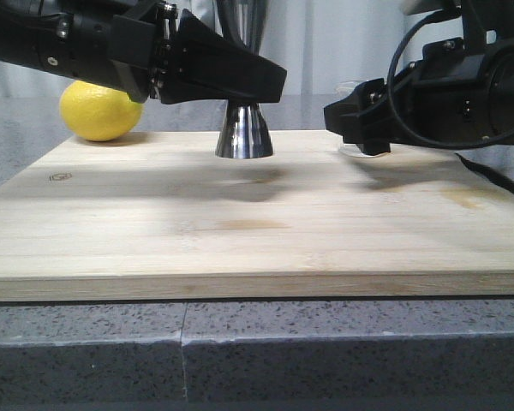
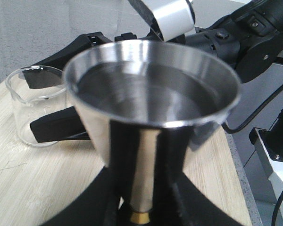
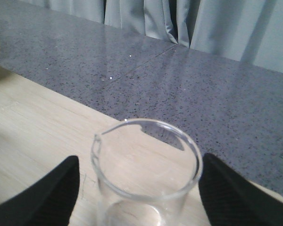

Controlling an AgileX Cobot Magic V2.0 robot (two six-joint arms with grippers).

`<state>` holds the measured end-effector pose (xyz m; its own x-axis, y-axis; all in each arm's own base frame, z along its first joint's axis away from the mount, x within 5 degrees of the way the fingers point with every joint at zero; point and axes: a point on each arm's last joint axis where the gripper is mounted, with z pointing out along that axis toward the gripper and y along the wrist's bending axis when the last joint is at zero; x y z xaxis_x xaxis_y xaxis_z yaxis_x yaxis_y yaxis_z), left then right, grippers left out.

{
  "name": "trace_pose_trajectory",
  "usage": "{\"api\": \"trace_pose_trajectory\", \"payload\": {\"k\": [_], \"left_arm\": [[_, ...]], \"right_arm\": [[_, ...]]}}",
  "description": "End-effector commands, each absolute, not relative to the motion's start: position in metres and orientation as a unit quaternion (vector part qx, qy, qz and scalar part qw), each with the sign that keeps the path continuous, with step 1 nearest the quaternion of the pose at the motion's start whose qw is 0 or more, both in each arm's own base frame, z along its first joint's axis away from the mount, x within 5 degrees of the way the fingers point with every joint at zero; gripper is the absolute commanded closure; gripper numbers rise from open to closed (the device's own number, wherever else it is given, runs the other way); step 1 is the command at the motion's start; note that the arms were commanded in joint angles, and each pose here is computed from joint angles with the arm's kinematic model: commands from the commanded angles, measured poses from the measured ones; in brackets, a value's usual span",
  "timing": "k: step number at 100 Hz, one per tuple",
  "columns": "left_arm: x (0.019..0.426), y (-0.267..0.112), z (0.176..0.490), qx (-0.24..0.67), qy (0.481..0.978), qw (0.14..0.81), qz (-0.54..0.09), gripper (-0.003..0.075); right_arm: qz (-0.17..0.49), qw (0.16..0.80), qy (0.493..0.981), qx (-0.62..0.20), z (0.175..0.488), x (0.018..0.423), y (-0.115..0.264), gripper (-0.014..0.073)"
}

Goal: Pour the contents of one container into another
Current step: 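Lower the beaker onto the board with the right gripper and release, then lower the filled jigger onto the board with the left gripper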

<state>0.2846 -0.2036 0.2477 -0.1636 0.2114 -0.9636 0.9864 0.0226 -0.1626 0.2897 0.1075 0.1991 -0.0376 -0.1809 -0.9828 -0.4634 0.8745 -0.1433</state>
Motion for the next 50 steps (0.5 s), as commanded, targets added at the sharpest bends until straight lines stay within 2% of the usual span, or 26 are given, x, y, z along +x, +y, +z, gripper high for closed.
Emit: {"api": "trace_pose_trajectory", "payload": {"k": [1, 18, 50], "left_arm": [[0.28, -0.206, 0.278, 0.492, 0.554, 0.437, -0.51, 0.0739], [0.28, -0.206, 0.278, 0.492, 0.554, 0.437, -0.51, 0.0739], [0.28, -0.206, 0.278, 0.492, 0.554, 0.437, -0.51, 0.0739]], "right_arm": [[0.118, 0.711, 0.658, -0.22, 0.227, 0.29, 0.11, 0.0052], [0.117, 0.721, 0.647, -0.218, 0.237, 0.287, 0.109, -0.0022], [0.113, 0.771, 0.59, -0.209, 0.288, 0.272, 0.104, -0.0024]]}}
